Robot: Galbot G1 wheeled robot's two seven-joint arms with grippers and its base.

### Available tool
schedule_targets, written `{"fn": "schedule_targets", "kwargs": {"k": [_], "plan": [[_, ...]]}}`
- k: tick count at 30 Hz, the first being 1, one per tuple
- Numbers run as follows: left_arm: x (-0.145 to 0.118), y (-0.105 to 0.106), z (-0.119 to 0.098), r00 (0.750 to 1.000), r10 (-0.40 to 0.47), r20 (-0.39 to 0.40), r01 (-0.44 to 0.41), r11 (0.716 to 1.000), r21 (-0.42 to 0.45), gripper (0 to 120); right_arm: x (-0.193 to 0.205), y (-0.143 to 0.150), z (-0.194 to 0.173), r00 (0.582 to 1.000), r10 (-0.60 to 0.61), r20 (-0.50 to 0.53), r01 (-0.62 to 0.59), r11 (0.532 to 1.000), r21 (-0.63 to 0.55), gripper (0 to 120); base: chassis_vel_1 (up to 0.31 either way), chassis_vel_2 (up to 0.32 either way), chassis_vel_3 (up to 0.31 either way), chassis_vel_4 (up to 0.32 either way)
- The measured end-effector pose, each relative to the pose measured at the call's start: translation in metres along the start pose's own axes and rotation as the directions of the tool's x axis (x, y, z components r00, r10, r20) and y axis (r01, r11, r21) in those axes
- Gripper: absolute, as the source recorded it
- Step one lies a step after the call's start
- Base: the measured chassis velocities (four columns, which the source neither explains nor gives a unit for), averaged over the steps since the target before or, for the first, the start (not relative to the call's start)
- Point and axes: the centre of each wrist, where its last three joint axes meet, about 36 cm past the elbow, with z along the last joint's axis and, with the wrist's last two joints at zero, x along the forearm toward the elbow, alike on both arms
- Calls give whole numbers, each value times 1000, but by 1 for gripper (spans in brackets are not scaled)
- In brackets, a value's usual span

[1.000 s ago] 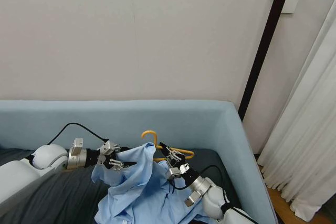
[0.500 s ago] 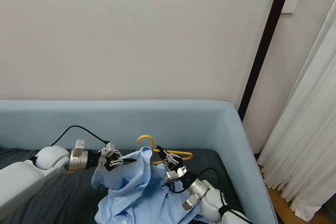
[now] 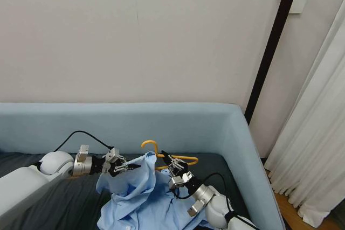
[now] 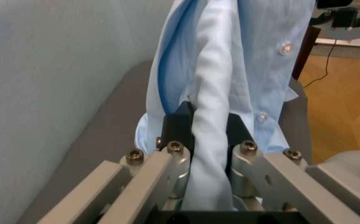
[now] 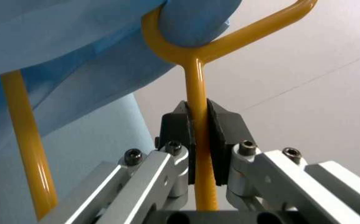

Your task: Pick up the clothes from the sofa and hang them on the clothes hanger.

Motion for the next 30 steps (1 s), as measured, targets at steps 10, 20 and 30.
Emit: {"fn": "schedule_targets", "kwargs": {"k": [10, 20, 30], "plan": [[-2, 8, 20, 999, -41, 36, 39, 999, 34, 1, 38, 2, -15, 994, -8, -113, -6, 993, -117, 36, 0, 0, 0, 0], [11, 5, 51, 999, -36, 7, 36, 998, 53, 1, 83, -12, -18, 966, 17, -256, -80, 968, -238, 71, 0, 0, 0, 0], [23, 18, 79, 994, -17, -112, 21, 999, 32, 1, 100, -7, -19, 884, -28, -466, -198, 881, -429, 100, 0, 0, 0, 0]]}}
